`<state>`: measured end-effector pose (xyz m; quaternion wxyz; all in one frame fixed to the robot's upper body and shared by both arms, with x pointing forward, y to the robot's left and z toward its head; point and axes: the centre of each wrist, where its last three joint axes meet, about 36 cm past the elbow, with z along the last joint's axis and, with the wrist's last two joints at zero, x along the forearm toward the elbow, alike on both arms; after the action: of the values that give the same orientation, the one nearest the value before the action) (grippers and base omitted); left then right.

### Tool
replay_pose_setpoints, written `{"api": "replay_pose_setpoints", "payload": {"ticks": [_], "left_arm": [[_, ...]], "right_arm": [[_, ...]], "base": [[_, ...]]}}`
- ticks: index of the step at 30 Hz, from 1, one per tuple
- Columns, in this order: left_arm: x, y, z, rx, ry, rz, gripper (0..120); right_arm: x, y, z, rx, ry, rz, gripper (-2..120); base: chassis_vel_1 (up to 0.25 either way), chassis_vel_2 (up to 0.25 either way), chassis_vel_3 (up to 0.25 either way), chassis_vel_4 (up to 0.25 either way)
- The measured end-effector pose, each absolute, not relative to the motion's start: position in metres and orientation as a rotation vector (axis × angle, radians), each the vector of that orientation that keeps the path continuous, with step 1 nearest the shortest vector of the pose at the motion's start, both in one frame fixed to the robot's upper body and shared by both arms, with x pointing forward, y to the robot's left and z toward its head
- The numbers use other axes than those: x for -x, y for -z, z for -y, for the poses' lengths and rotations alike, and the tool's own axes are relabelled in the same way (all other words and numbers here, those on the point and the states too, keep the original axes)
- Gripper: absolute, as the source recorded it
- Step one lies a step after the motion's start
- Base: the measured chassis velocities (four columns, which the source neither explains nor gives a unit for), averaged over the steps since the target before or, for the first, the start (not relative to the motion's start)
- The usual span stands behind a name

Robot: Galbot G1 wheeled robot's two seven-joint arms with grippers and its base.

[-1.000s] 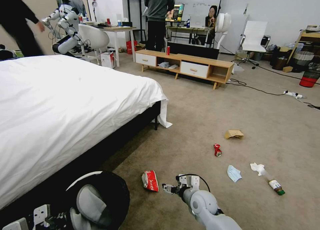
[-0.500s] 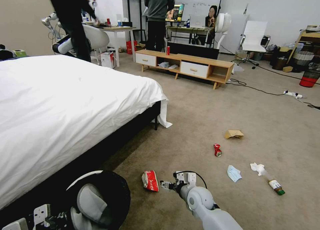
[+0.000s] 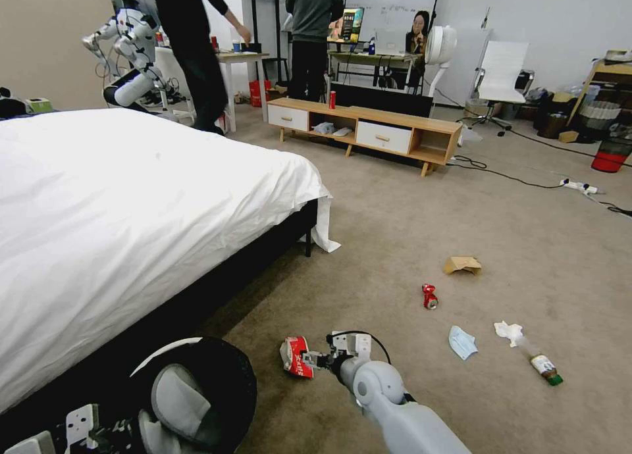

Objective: Pick up the trash bin, then pick up the garbage from the floor and place it into the trash bin.

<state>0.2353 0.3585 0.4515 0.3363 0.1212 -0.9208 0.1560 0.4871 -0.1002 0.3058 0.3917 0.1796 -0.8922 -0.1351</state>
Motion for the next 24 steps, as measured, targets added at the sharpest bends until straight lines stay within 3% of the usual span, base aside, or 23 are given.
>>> {"api": "replay_pose_setpoints", "payload": {"ticks": [9, 24], "left_arm": [[-0.234, -0.450, -0.360, -0.324, -0.411, 2.398, 1], [-0.230, -0.447, -0.356, -0.318, -0.415, 2.389, 1]], "right_arm": [[-0.526, -0.300, 0.079, -0.466, 0.311, 2.279, 100], [-0.541, -0.264, 0.055, -0.485, 0.269, 2.268, 100]], "base": [[0.000, 0.000, 0.000, 0.000], [0.000, 0.000, 0.000, 0.000]]}}
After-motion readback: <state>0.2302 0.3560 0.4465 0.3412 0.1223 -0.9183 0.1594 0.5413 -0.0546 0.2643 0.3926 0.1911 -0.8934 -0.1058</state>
